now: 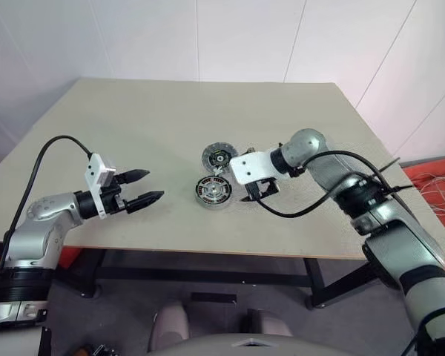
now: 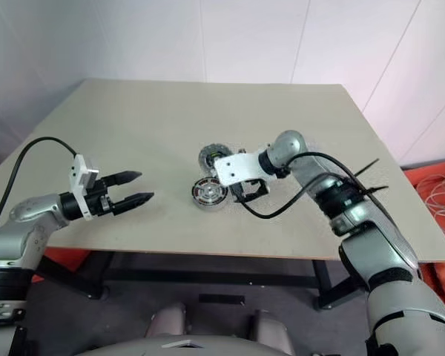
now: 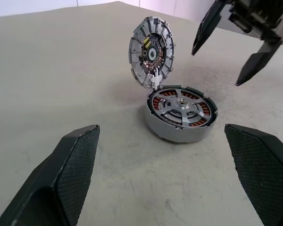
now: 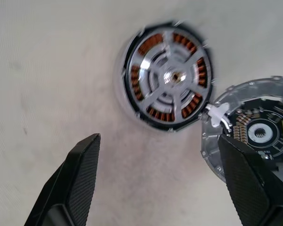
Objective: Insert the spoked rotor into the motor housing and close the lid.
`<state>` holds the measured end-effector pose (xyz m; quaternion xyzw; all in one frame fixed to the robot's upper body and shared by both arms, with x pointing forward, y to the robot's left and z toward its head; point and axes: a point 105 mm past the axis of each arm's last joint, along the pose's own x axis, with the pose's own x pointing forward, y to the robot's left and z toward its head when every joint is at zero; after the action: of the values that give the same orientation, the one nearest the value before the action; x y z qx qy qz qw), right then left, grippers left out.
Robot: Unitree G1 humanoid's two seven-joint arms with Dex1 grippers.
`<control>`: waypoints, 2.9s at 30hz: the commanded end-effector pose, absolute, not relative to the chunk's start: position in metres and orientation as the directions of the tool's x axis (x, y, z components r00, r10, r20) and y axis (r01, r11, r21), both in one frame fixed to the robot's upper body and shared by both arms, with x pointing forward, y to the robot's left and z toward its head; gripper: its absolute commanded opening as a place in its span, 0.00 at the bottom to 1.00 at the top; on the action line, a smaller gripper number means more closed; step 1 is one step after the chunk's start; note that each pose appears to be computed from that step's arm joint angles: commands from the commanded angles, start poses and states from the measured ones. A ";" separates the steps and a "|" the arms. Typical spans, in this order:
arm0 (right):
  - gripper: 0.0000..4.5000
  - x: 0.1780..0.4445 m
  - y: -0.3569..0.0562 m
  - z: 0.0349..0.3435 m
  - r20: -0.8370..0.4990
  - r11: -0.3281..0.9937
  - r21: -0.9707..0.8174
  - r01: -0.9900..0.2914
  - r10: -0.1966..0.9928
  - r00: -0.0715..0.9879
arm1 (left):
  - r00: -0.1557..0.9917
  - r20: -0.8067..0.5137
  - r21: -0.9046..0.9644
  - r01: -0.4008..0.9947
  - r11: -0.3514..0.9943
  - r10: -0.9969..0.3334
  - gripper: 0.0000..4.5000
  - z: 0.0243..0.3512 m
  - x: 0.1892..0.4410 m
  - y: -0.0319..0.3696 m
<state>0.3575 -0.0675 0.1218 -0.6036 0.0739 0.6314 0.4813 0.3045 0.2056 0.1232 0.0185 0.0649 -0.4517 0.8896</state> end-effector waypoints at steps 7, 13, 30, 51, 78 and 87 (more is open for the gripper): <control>0.99 0.352 -0.048 0.113 -0.898 -0.781 -0.435 -0.448 0.414 0.149 | 0.597 -0.089 0.019 0.801 0.598 -0.797 1.00 0.139 0.302 0.205; 0.99 0.355 -0.047 0.107 -0.902 -0.801 -0.431 -0.416 0.402 0.159 | 0.604 -0.079 0.024 0.796 0.604 -0.793 1.00 0.140 0.303 0.203; 0.99 0.370 -0.050 0.103 -0.930 -0.837 -0.364 -0.408 0.306 0.202 | 0.603 -0.068 0.027 0.797 0.603 -0.795 1.00 0.140 0.302 0.199; 0.01 0.356 -0.029 0.107 -0.933 -0.847 -0.360 -0.391 0.332 0.139 | 0.604 -0.066 0.034 0.797 0.603 -0.794 1.00 0.140 0.302 0.198; 0.01 0.343 -0.036 0.113 -0.966 -0.500 -0.243 -0.831 0.205 0.159 | 0.597 -0.099 0.019 0.801 0.599 -0.796 1.00 0.135 0.305 0.195; 0.46 0.345 -0.029 0.116 -0.953 -0.502 -0.280 -0.818 0.246 0.175 | 0.594 -0.106 0.010 0.802 0.597 -0.797 1.00 0.134 0.307 0.193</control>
<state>0.3414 -0.0351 0.1024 -0.6199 0.2560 0.6034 0.4314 0.3035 0.1957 0.1225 0.0129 0.0607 -0.4446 0.8936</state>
